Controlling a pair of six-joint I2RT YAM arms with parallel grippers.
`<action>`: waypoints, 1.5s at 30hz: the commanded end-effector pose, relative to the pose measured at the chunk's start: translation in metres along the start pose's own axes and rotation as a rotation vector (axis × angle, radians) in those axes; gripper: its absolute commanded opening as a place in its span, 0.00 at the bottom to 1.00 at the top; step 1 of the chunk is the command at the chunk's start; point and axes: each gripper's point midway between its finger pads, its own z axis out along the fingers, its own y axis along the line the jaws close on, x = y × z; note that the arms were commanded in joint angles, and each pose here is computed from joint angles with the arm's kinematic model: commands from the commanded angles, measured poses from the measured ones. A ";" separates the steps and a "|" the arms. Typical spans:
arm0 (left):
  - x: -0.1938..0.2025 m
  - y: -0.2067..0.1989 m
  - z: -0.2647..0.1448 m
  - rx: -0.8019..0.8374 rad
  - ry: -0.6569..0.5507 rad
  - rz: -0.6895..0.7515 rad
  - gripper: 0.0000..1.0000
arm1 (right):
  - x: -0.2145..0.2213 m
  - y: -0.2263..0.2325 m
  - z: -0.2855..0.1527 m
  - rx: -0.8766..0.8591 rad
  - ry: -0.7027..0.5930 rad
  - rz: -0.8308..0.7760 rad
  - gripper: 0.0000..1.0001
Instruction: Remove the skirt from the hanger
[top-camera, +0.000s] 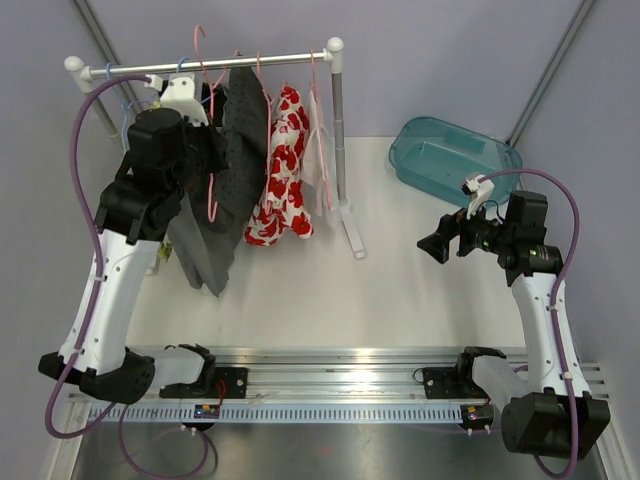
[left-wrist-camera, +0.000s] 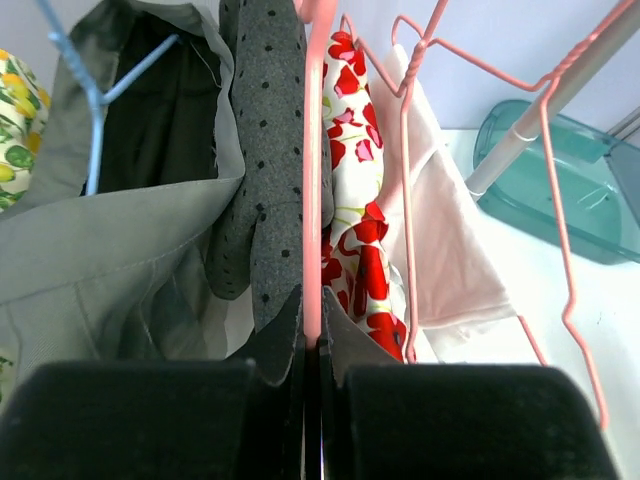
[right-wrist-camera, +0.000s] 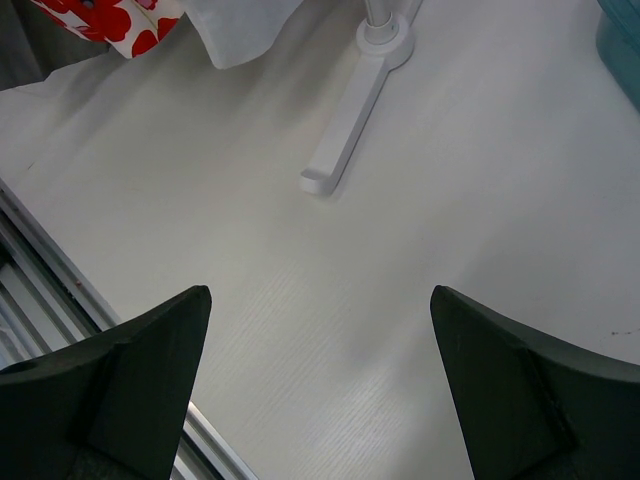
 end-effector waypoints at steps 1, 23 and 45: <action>-0.034 0.002 -0.018 -0.002 -0.153 0.008 0.00 | -0.004 -0.002 -0.002 0.019 -0.018 -0.036 1.00; -0.054 -0.053 -0.300 0.650 -0.582 0.003 0.00 | -0.006 0.062 -0.026 -0.286 -0.020 -0.233 0.99; -0.050 -0.195 -0.189 1.139 -0.082 -0.315 0.00 | -0.127 0.163 -0.102 -0.513 -0.219 -0.193 0.98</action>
